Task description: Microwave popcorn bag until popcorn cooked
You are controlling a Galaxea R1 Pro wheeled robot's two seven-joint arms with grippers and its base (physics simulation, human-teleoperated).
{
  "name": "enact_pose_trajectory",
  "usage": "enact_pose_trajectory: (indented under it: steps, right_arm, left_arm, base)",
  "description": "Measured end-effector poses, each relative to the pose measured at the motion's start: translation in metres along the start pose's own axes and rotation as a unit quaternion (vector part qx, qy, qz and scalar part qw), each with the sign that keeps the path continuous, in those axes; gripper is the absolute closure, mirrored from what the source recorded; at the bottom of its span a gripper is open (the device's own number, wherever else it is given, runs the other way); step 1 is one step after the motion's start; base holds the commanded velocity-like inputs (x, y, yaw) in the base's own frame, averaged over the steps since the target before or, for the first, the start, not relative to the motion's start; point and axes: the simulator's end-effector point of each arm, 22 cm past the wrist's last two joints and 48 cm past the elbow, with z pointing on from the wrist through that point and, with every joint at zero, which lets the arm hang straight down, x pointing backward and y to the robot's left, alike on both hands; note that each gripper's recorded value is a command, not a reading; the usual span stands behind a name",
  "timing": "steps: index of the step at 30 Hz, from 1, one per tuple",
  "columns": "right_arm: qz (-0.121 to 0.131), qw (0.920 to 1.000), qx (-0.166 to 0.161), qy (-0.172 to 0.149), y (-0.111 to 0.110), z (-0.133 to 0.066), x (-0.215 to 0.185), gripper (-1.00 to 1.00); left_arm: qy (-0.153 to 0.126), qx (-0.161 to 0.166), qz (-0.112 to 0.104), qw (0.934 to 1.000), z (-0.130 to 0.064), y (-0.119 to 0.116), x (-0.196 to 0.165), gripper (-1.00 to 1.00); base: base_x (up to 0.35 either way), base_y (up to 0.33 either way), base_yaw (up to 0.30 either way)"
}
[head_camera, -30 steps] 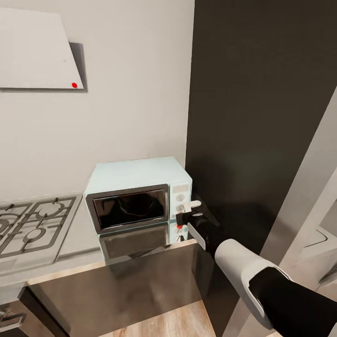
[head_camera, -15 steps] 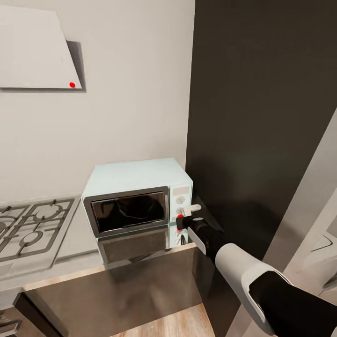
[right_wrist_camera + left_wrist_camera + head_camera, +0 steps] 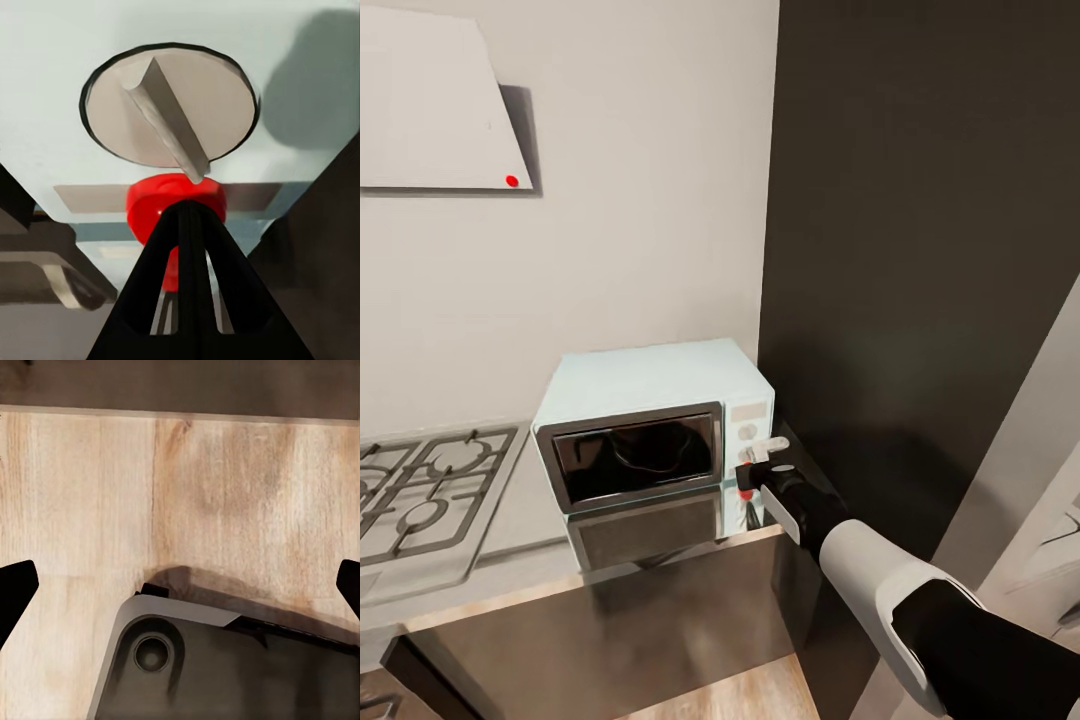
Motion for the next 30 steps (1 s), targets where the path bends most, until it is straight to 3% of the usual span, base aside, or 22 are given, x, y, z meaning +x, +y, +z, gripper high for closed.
enact_pose_trajectory:
  steps: [30]
  right_arm:
    - [0.003, 1.0, -0.001, 0.001, 0.0005, 0.0002, 0.0013, 1.0]
  left_arm:
    - [-0.002, 0.0, -0.001, 1.0, 0.0013, -0.0007, -0.0028, -1.0]
  base:
    - [0.015, 0.0, 0.0]
